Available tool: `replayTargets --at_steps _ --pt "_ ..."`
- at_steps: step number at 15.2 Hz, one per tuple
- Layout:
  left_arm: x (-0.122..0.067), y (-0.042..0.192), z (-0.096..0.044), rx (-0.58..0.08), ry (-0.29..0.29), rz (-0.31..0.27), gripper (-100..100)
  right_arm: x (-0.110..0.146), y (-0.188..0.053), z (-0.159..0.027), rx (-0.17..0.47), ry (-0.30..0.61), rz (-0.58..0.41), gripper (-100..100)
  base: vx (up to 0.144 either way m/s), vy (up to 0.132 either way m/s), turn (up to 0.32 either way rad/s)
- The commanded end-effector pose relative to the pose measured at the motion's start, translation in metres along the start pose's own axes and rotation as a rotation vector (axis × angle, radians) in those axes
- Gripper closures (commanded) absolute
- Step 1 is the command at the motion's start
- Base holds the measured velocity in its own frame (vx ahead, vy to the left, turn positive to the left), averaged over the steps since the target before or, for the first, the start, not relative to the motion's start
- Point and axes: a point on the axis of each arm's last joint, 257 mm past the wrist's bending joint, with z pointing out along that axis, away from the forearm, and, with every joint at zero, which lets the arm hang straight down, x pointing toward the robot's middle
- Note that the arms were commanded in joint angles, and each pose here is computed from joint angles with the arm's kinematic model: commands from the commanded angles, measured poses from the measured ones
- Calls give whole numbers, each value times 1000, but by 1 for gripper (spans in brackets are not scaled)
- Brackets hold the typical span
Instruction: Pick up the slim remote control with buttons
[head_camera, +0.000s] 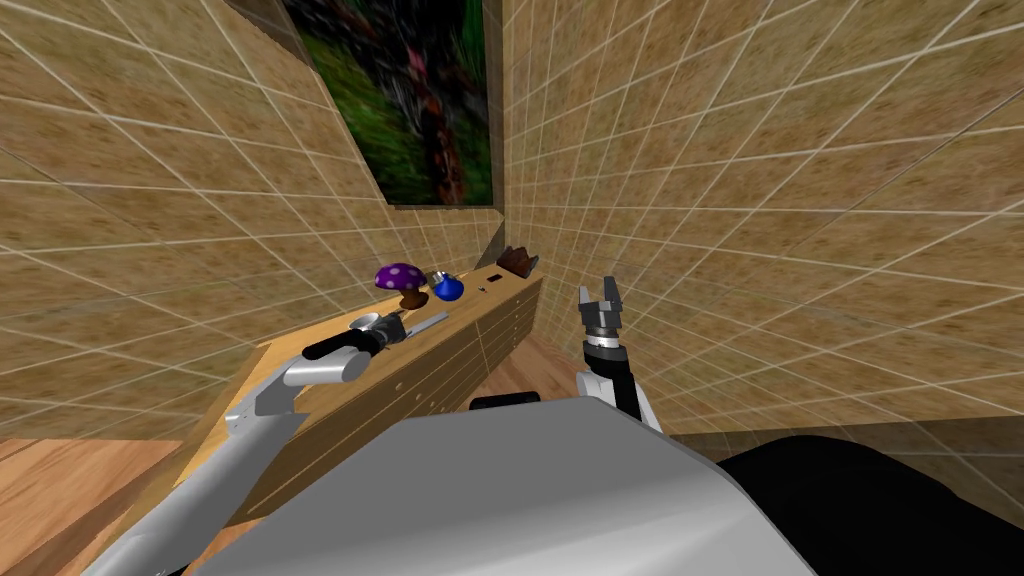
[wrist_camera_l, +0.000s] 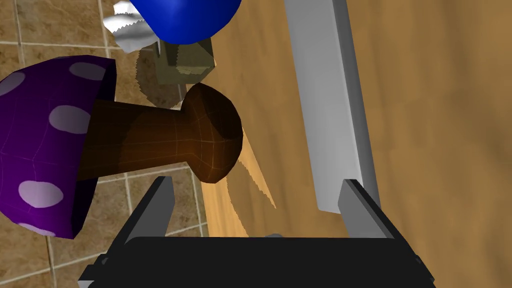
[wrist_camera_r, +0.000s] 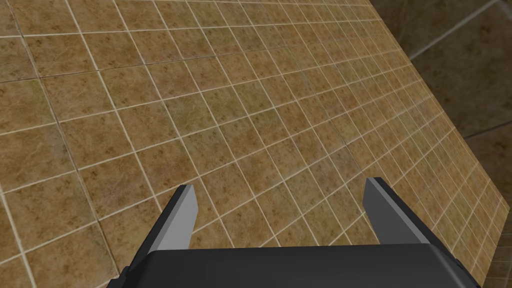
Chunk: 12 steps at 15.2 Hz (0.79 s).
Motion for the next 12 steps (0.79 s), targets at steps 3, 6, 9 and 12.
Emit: replayTargets --at_steps 3,6,9,12 --pt "-13 11 0 -68 -26 -24 -100 0 0 0 0 0 0 0 26 -35 -46" --pt "-27 19 0 -136 -56 -58 -100 0 0 0 0 0 0 0 30 -34 -68" --pt "-39 22 -1 -182 -79 -93 -100 0 0 0 0 0 0 0 30 -32 -53" --pt "-52 27 -3 -234 -106 -129 -100 0 0 0 0 0 0 0 28 -27 -35"
